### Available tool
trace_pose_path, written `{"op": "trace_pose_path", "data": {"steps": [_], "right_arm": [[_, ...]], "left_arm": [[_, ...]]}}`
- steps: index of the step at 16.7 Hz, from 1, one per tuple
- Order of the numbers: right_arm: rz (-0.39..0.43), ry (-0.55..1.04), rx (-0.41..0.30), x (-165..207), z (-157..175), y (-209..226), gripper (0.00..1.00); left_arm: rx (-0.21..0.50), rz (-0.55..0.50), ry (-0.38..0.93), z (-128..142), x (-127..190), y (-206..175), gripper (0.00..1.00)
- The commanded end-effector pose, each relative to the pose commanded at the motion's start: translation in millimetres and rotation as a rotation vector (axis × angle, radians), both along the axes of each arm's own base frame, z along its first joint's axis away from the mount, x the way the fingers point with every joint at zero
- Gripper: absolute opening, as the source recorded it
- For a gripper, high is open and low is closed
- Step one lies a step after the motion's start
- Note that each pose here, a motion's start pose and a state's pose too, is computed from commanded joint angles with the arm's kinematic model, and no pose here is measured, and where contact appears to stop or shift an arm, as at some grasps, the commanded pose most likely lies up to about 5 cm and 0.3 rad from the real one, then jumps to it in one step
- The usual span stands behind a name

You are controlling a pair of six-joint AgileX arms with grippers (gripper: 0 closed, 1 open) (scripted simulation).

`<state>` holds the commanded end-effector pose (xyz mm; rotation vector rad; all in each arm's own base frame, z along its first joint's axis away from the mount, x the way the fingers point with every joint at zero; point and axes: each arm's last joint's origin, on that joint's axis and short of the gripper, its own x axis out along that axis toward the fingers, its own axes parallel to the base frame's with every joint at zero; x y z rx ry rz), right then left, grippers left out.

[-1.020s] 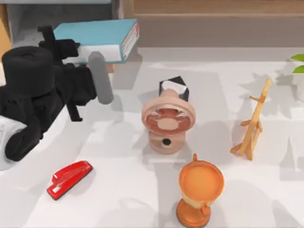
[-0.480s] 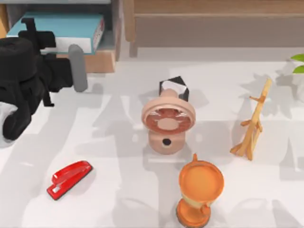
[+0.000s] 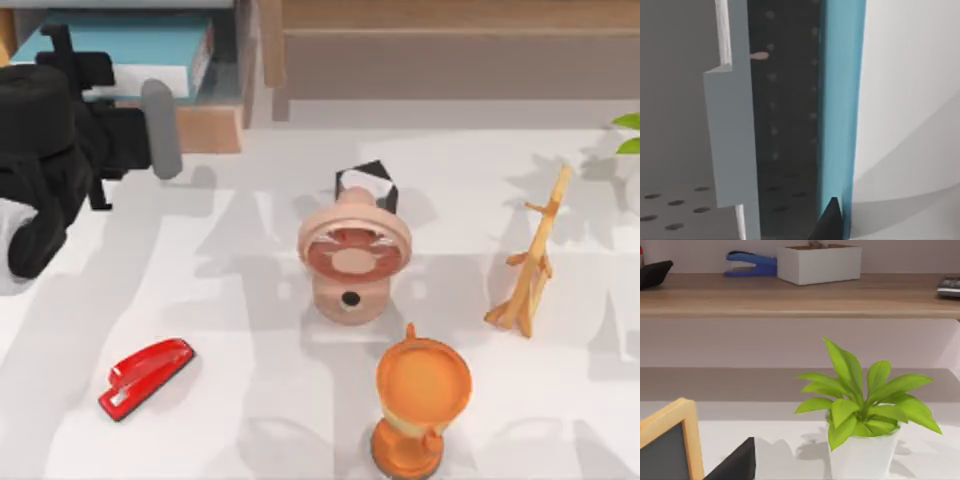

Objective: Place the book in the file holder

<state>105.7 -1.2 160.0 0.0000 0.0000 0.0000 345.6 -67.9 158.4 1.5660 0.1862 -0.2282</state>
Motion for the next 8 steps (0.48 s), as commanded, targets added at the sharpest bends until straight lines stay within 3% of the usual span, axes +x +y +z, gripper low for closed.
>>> {"op": "trace_pose_path", "data": {"steps": [8], "right_arm": [[0.0, 0.0, 0.0, 0.0, 0.0, 0.0, 1.0]], "left_arm": [[0.001, -0.013, 0.012, -6.8, 17.4, -3.5, 0.0]]}}
